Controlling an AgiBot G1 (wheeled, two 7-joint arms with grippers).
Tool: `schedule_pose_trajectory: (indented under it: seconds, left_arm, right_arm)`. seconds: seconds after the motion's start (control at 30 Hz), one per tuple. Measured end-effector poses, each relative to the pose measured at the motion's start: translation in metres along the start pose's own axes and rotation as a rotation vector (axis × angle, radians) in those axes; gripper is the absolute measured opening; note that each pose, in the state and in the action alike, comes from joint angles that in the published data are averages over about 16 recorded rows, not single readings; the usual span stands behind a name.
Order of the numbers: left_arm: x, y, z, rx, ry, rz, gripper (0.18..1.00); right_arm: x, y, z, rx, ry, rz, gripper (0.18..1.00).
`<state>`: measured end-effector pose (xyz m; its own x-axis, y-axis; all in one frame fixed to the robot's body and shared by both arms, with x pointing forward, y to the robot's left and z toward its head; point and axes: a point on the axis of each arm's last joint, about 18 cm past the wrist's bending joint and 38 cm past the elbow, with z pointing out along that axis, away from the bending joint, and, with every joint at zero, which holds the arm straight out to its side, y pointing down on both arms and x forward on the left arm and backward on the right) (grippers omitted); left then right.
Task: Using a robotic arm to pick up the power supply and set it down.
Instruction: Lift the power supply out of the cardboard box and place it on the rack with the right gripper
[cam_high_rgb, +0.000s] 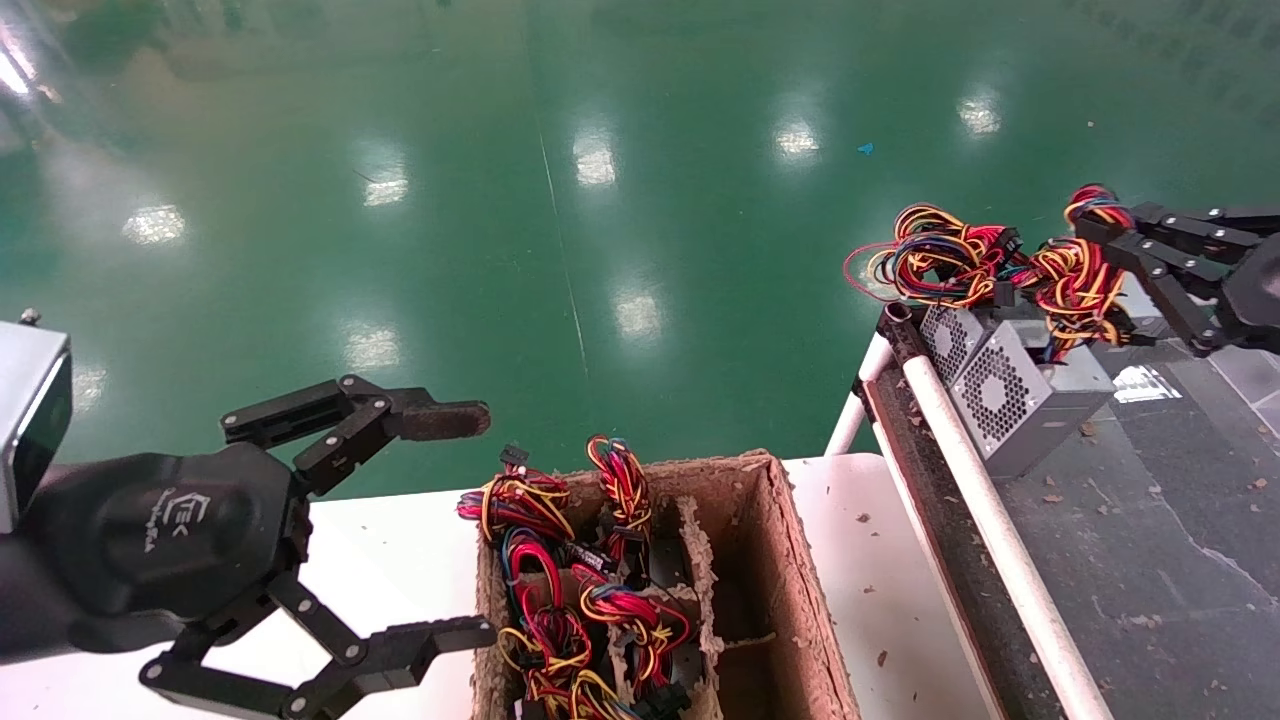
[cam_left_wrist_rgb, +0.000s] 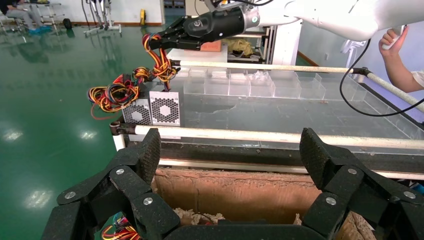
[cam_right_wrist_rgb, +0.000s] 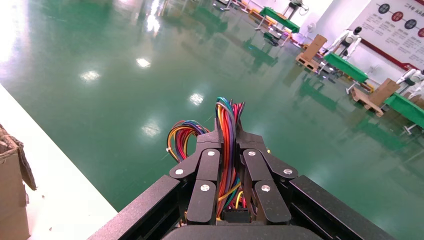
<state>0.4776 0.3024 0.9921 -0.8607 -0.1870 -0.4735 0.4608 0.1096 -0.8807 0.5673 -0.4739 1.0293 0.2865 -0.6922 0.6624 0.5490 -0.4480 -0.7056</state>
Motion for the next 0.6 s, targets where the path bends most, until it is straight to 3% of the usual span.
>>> schedule_pose_trajectory:
  seconds: [0.6]
  left_arm:
    - [0.000, 0.000, 0.000, 0.000, 0.000, 0.000, 1.001]
  right_arm:
    - [-0.006, 0.010, 0.019, -0.001, -0.050, 0.026, 0.230]
